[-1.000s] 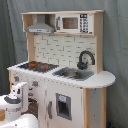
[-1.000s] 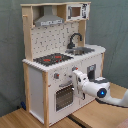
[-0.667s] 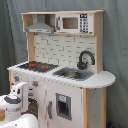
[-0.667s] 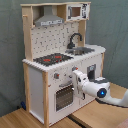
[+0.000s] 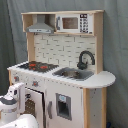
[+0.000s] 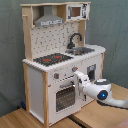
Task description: Play with the kitchen
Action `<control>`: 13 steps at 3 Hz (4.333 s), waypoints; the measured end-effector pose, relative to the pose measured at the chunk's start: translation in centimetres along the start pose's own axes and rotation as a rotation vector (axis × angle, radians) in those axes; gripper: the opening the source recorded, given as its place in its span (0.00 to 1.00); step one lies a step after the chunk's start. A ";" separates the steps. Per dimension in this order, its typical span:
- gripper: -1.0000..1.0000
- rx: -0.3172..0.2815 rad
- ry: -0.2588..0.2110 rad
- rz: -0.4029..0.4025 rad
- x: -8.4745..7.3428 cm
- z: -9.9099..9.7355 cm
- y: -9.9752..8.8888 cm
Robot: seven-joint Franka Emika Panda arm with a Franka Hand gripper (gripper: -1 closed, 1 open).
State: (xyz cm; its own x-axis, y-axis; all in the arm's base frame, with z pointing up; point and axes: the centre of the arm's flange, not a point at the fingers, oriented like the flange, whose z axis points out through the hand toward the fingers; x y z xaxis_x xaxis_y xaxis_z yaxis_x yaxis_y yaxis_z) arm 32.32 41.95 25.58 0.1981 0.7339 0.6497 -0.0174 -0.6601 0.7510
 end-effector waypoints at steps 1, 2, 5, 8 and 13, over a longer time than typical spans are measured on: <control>0.00 -0.021 -0.018 0.011 0.2 -1.9 -0.5; 0.00 -0.036 -0.026 0.031 0.4 -4.2 -1.1; 0.00 -0.130 -0.070 0.078 1.7 -7.8 -3.3; 0.00 -0.253 -0.121 0.116 2.5 -10.7 -5.1; 1.00 -0.372 -0.050 0.090 4.7 -16.2 -3.3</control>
State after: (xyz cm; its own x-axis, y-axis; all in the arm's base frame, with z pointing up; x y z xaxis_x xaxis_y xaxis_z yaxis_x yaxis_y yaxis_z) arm 17.45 50.23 28.07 0.2274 0.6611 0.7150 -0.3892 -0.6114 0.6890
